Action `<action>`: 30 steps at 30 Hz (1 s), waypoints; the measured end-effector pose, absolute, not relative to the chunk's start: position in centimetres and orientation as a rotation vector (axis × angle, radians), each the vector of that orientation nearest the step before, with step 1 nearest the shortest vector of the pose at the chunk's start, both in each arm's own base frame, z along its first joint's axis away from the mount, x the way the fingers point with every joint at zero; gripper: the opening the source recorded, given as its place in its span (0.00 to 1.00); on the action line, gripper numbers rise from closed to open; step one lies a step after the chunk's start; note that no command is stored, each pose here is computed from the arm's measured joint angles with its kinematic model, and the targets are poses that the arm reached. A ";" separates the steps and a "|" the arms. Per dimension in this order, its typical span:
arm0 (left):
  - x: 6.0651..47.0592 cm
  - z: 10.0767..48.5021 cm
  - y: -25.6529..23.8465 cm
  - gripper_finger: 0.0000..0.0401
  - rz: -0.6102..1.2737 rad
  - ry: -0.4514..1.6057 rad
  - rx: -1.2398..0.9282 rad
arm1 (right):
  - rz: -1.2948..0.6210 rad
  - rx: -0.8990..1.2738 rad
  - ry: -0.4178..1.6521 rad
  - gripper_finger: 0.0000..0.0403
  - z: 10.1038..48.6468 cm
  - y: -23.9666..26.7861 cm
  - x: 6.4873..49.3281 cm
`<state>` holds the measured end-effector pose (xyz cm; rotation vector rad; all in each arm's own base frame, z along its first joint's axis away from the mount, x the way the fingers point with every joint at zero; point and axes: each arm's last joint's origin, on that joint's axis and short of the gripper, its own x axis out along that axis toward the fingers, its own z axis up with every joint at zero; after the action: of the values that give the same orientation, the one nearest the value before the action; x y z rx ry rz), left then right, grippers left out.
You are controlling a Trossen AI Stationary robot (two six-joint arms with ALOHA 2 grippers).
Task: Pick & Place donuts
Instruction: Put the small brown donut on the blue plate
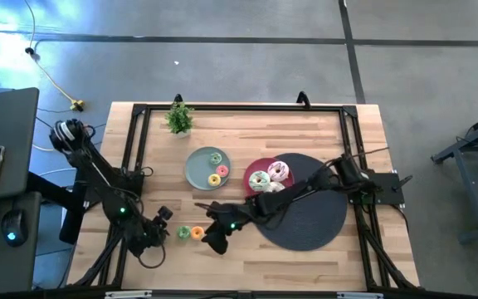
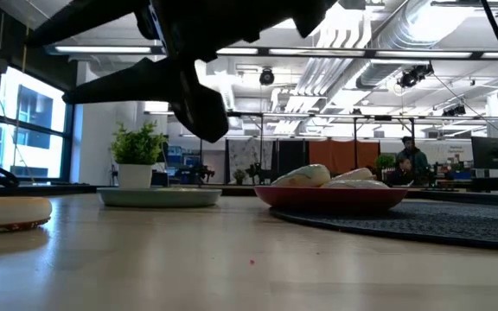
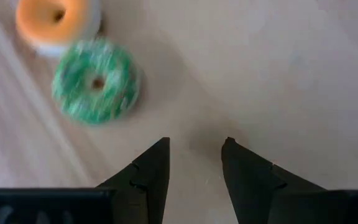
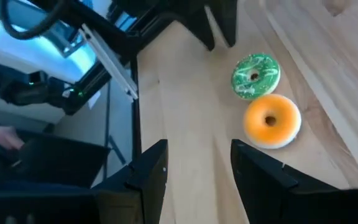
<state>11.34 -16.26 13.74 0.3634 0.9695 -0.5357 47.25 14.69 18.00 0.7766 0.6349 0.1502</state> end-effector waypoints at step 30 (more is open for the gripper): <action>21.2 12.8 -11.6 0.34 -0.387 0.704 0.371 | 0.172 0.036 0.760 0.39 16.3 17.4 44.7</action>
<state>21.17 -11.56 12.80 0.3709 0.7039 -0.3872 44.69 17.35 16.30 0.0357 0.7605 0.1715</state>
